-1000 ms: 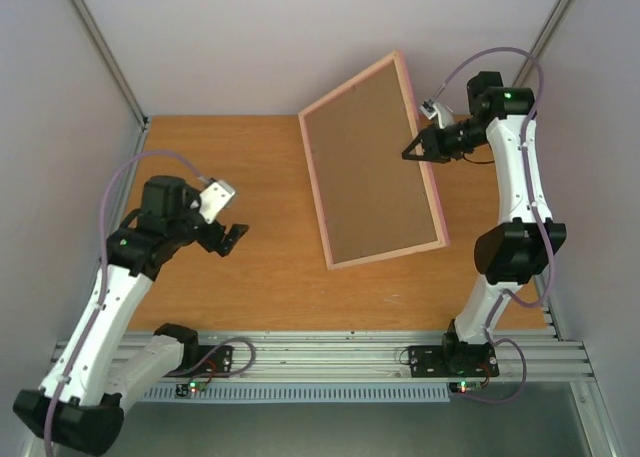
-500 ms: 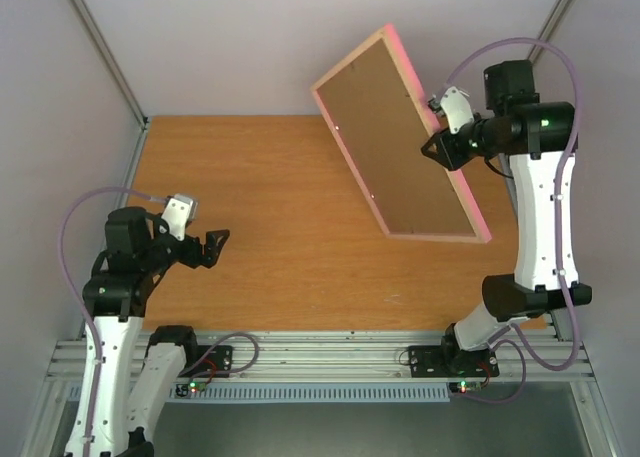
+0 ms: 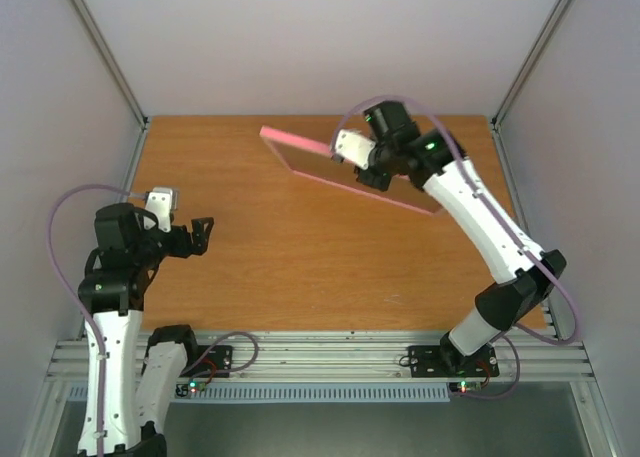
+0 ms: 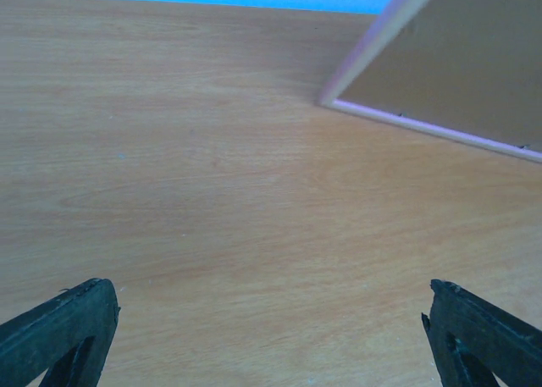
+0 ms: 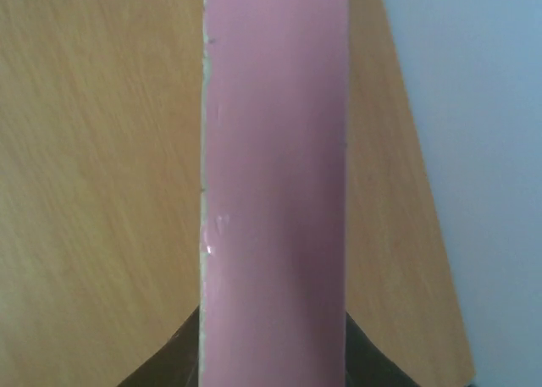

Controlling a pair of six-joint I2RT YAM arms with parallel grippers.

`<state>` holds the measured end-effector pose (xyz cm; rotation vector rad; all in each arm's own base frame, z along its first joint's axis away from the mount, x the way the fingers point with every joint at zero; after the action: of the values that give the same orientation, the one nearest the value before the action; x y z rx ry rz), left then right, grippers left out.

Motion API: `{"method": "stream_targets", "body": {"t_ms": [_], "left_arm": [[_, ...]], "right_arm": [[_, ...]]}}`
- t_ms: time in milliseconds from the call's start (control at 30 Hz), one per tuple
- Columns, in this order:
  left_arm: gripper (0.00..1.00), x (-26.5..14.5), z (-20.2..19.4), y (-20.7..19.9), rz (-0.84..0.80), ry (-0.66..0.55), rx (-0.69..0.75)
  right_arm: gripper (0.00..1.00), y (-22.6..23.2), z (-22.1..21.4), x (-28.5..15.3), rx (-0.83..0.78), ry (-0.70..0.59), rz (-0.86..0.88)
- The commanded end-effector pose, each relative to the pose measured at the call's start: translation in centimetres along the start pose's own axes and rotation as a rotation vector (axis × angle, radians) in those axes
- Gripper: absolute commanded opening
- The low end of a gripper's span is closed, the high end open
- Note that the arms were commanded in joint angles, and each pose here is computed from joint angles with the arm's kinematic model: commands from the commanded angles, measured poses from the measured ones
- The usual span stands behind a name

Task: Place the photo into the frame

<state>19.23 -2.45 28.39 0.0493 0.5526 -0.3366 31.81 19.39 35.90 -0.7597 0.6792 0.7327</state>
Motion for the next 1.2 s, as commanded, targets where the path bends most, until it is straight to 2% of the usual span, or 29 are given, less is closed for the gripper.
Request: {"method": "stream_targets", "body": {"t_ms": [0,200,333,400,433,767,800,867,1167], "left_arm": [[0.99,-0.4,1.2,1.2,0.056,-0.044,-0.052],[0.99,0.0,0.7,2.2,0.08,-0.027,-0.128],[0.99,0.5,0.7,2.6,0.084,-0.01,-0.133],[0.99,1.1,0.6,2.9,0.079,0.006,-0.135],[0.99,1.3,0.6,3.0,0.077,0.012,-0.136],[0.99,2.9,1.8,4.6,0.09,0.062,-0.081],[0.99,3.1,1.9,4.7,0.086,0.067,-0.083],[0.99,3.4,1.9,4.7,0.076,0.076,-0.086],[0.99,4.6,1.7,5.0,0.03,0.141,-0.084]], "right_arm": [[0.01,-0.8,4.4,-1.1,-0.211,-0.244,-0.311],[0.01,5.9,1.5,2.6,-0.412,-0.31,-0.333],[0.02,11.8,-2.0,5.6,-0.519,-0.332,-0.262],[0.24,14.3,-3.6,7.5,-0.562,-0.356,-0.244],[0.32,15.2,-4.0,8.3,-0.571,-0.369,-0.242],[0.35,20.8,-7.6,14.3,-0.564,-0.337,-0.146],[0.4,21.2,-7.9,14.8,-0.561,-0.331,-0.136],[0.58,21.9,-8.7,15.8,-0.563,-0.308,-0.119],[0.97,23.6,-9.8,16.0,-0.551,-0.245,0.017]]}}
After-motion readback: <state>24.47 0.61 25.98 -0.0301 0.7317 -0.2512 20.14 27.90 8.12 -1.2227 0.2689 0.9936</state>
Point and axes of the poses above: each gripper's point midway between its finger pads, its own x axis out along the fingers, its own y axis along the line the jaws close on, z = x × y, the point moved 5 cm from there along -x, back along the fingers, and after that the axes turned 11 degrees about x, right-handed, at the moved point
